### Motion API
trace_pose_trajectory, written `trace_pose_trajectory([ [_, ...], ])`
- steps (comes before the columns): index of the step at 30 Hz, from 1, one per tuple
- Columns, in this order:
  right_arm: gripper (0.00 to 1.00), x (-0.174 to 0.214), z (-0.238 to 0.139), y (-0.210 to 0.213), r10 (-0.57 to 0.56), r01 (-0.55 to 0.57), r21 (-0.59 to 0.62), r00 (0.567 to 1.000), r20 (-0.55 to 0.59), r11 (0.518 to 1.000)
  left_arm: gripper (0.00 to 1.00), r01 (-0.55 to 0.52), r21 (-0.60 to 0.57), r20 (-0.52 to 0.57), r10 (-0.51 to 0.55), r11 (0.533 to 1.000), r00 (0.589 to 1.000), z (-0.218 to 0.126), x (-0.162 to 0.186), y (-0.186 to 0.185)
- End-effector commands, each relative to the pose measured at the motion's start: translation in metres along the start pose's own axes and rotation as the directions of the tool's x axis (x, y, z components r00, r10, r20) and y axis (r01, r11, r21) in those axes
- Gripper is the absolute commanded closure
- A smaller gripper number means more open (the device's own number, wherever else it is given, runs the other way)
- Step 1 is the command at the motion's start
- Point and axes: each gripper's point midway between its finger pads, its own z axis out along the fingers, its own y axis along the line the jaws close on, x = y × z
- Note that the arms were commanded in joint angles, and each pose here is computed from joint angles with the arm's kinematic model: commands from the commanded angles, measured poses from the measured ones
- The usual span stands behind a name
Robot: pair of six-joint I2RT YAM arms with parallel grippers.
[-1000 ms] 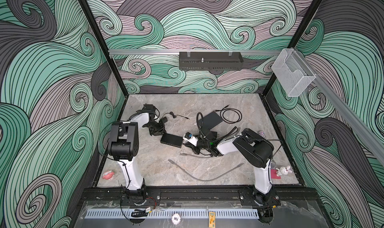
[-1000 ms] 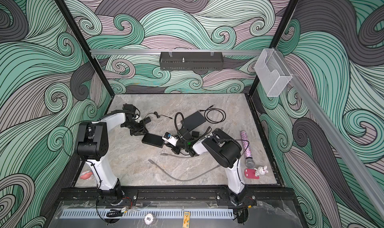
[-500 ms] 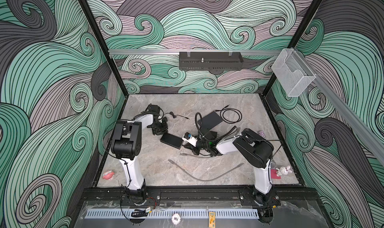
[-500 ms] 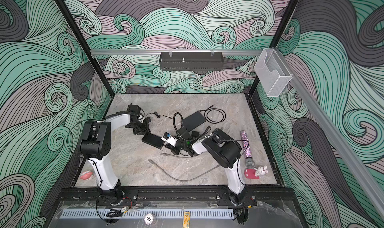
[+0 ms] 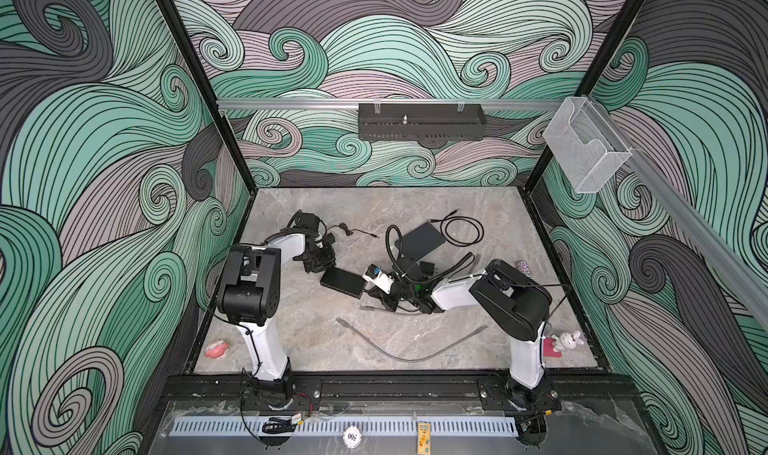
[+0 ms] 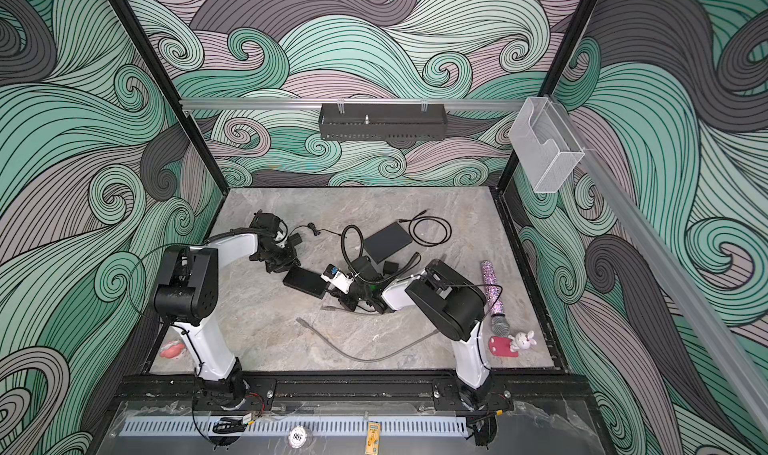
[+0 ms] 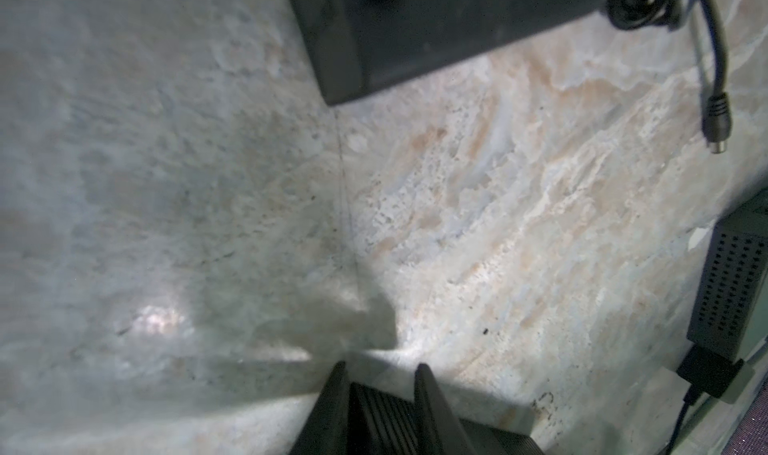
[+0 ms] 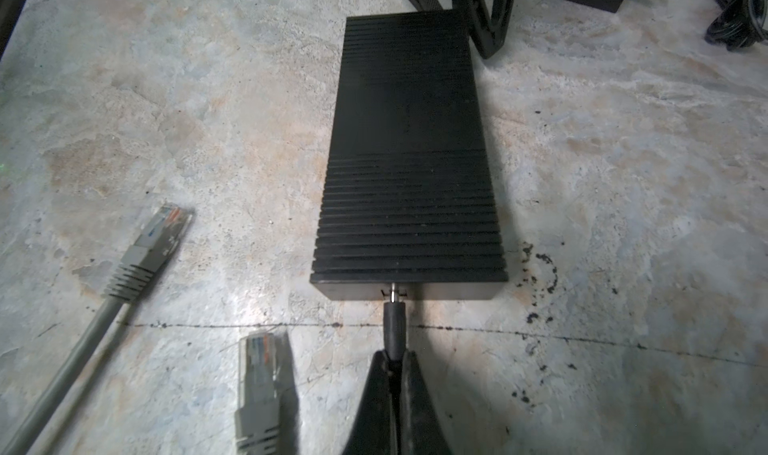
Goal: Insert the plug into the switch port
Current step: 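Push the barrel plug with the right gripper into the finned box's port, then release the plug, swing right gripper over wall adapter while left draws back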
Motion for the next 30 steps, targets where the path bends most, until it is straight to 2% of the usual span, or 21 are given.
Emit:
trace_pose_trajectory([
  [1, 1.00, -0.053, -0.006, -0.016, -0.047, 0.034, 0.094, 0.989, 0.139, 0.995, 0.73, 0.045, 0.009, -0.322, -0.040, 0.999, 0.946, 0.010, 0.093, -0.007],
  [15, 1.00, -0.078, -0.017, -0.001, -0.092, 0.086, 0.043, 0.980, 0.177, 0.995, 0.72, 0.035, -0.010, -0.309, -0.036, 0.999, 0.950, 0.009, 0.090, -0.004],
  [30, 1.00, -0.077, -0.003, -0.006, -0.034, 0.025, 0.055, 0.984, 0.176, 0.998, 0.71, 0.075, 0.022, -0.295, -0.065, 0.997, 0.953, 0.003, 0.101, -0.010],
])
